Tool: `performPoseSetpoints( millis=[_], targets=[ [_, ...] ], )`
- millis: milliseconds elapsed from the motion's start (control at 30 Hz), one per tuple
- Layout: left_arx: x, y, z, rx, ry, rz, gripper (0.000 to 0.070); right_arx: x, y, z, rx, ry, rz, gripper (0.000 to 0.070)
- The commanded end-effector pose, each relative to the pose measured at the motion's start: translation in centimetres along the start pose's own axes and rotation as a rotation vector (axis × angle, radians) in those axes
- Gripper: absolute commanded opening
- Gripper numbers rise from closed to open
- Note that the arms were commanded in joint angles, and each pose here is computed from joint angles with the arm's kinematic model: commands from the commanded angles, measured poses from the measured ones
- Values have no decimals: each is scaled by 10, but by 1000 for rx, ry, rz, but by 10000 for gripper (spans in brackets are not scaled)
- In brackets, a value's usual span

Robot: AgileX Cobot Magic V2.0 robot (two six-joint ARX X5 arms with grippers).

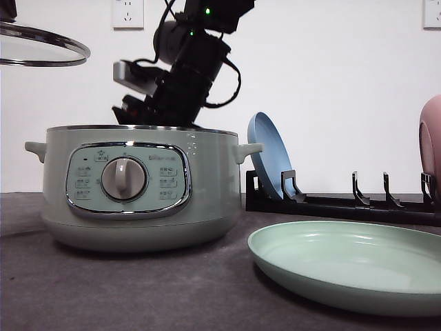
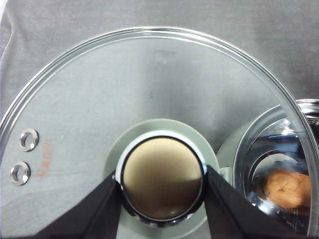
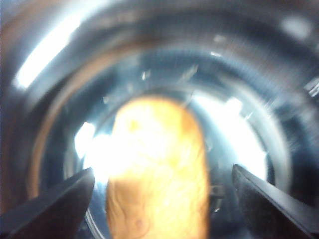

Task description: Transfer potato from steamer to green plate

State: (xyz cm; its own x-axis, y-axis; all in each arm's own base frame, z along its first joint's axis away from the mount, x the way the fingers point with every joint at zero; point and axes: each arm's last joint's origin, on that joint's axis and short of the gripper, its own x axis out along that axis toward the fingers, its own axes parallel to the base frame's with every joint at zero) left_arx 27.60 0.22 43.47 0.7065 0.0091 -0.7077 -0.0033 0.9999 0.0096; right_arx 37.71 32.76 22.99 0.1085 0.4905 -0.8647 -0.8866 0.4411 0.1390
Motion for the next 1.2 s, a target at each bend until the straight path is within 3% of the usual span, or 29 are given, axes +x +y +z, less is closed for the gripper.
performPoseSetpoints(
  millis=[0,100,267,433,600,1067,1167],
  targets=[
    [-12,0,11,0,-87,2,0,13,0,-2,8,19,12,554],
    [-12,0,11,0,-87,2,0,17,-1,-5,13,32,14,527],
    [-12,0,11,0,-87,2,0,17,-1,-3,12,12,9,272],
    [-11,0,11,0,-87,2,0,16,-2,-1,14,-2,5,180],
    [-11,0,11,0,-85,2,0,-2,1,7,7,-34,-6,174],
    [-9,0,11,0,-81,2,0,-121,31,16,0,-73,-34,174],
    [-9,0,11,0,-82,2,0,-142,39,9,8,-41,-88,174]
  ],
)
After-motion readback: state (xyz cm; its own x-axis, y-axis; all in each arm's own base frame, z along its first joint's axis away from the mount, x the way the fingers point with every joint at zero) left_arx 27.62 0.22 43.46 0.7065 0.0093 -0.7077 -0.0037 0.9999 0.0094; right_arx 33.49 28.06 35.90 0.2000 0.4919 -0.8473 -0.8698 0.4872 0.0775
